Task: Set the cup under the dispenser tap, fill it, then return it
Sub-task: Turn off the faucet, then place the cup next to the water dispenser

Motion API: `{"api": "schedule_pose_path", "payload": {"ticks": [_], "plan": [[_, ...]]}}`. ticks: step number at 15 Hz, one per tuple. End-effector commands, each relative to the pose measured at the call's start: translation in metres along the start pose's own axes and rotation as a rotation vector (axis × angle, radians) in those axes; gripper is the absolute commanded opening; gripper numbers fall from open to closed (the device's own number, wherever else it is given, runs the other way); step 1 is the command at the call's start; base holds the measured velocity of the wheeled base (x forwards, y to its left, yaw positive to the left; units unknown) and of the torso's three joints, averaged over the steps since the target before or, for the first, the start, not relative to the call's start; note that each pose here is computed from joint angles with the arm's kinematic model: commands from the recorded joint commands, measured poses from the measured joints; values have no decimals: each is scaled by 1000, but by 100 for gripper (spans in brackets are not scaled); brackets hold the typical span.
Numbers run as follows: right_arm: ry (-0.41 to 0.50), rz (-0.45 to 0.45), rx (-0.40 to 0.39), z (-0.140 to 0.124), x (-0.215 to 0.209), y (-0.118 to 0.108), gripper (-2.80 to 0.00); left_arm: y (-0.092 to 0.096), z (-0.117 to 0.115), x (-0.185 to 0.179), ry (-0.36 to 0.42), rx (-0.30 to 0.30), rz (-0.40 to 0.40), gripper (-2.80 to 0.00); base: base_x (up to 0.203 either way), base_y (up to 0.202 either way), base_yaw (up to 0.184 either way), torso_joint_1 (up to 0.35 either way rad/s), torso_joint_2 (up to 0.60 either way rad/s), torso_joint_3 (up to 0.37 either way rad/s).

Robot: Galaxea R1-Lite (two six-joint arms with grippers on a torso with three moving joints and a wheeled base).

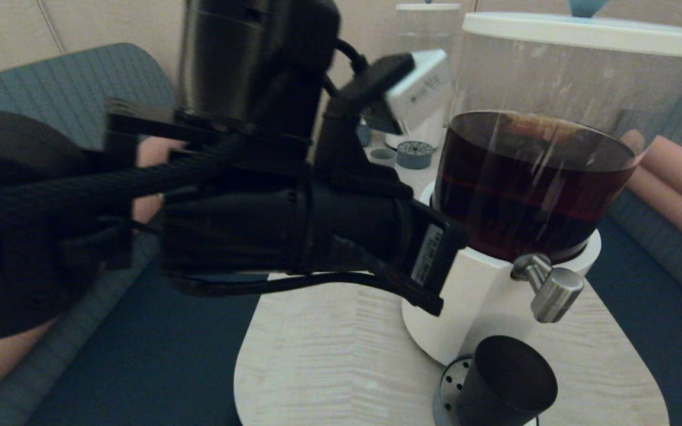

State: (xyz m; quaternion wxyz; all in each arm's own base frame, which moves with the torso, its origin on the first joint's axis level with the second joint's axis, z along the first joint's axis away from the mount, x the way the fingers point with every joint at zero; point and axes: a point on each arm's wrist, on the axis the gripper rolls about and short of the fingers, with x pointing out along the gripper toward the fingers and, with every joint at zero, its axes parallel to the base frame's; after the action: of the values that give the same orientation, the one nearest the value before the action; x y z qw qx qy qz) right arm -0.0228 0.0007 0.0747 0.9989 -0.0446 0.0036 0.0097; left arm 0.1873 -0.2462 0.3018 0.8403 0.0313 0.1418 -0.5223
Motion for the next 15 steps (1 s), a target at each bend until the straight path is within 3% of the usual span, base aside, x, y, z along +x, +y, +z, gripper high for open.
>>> {"api": "schedule_pose_path", "payload": {"ticks": [1, 2, 4, 6, 9, 13, 14, 15], "plan": [[7, 0, -1, -3, 1, 0, -280, -1, 11, -35, -83, -55, -54, -280, 0, 0, 0, 0, 0, 0], [7, 1, -1, -3, 1, 0, -280, 4, 10, -42, -114, -53, -108, -280, 0, 0, 0, 0, 0, 0], [7, 0, -1, -3, 1, 0, -280, 11, -2, -42, -159, -39, -129, -280, 0, 0, 0, 0, 0, 0], [7, 1, -1, -3, 1, 0, -280, 16, -24, -34, -181, -14, -123, -280, 0, 0, 0, 0, 0, 0], [7, 0, -1, -3, 1, 0, -280, 31, -45, -18, -268, 87, -65, -280, 0, 0, 0, 0, 0, 0], [7, 1, -1, -3, 1, 0, -280, 37, -77, -8, -265, 134, -49, -280, 0, 0, 0, 0, 0, 0], [7, 0, -1, -3, 1, 0, -280, 37, -79, -8, -261, 135, -50, 0, 0, 0, 0, 0, 0, 0], [7, 1, -1, -3, 1, 0, -280, 36, -80, -8, -260, 136, -52, 0, 0, 0, 0, 0, 0, 0]]}}
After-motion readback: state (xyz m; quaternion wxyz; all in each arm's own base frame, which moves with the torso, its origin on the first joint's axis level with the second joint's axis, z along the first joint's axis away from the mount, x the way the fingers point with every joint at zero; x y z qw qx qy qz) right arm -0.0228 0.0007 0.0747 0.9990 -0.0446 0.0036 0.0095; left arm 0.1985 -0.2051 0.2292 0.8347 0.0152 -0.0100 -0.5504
